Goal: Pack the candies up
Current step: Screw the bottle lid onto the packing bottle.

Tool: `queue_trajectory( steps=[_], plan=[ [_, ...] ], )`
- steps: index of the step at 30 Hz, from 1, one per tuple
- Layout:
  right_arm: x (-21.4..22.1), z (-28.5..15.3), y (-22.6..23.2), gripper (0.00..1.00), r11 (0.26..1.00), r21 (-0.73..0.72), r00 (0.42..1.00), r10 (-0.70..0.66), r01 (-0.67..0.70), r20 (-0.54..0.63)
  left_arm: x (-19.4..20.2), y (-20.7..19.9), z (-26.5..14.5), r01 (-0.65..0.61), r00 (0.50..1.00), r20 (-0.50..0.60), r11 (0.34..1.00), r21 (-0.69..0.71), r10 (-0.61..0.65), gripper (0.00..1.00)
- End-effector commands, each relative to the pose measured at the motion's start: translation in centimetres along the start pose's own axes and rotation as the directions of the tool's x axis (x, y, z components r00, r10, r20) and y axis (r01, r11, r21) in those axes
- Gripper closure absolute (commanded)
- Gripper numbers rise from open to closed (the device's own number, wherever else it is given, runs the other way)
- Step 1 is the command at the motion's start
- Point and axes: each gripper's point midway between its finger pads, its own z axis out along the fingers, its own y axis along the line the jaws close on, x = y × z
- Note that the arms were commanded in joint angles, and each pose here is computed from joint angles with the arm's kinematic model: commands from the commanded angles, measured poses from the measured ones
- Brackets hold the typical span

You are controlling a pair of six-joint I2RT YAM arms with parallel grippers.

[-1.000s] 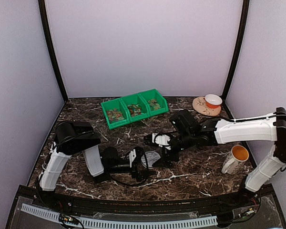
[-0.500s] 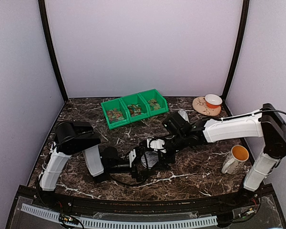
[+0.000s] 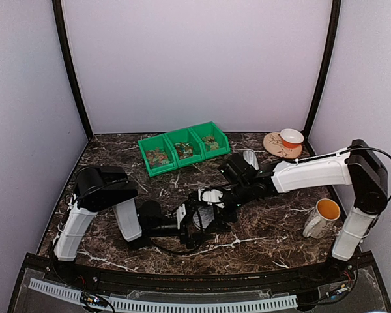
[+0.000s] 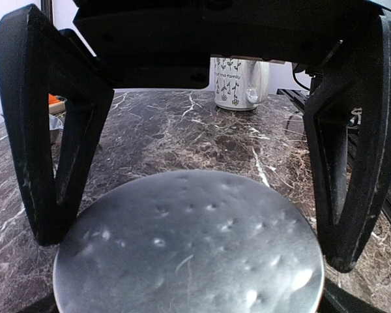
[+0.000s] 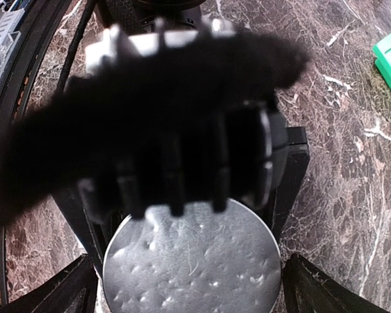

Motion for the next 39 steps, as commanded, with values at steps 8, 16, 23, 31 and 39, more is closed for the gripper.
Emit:
queue_trajectory(
  steps=[8, 16, 23, 31, 39],
  plan=[
    [-0.6, 0.2, -0.7, 0.04, 0.999, 0.006, 0.998, 0.051, -0.051, 0.03, 11.3, -3.6, -3.6, 0.016, 0.952, -0.306, 0.998, 0.068, 0.005, 0.03],
    [0.1, 0.5, -0.8, 0.09, 0.993, 0.026, 0.993, 0.114, -0.115, 0.031, 11.7, -1.7, -3.7, -0.003, 0.946, -0.325, 0.999, -0.038, -0.01, 0.04],
    [0.7, 0.3, -1.7, 0.11, 0.976, 0.109, 0.982, 0.18, -0.186, 0.058, 11.5, -0.3, -3.9, -0.02, 0.946, -0.324, 0.992, -0.125, -0.022, 0.04],
    [1.1, 0.1, -2.7, 0.13, 0.932, 0.229, 0.959, 0.263, -0.28, 0.104, 11.3, 0.7, -4.1, -0.021, 0.947, -0.318, 0.982, -0.188, -0.041, 0.04],
    [2.2, 0.5, -3.6, 0.12, 0.846, 0.369, 0.922, 0.375, -0.384, 0.1, 11.1, 1.9, -4.4, -0.034, 0.946, -0.321, 0.967, -0.253, -0.051, 0.06]
  ],
)
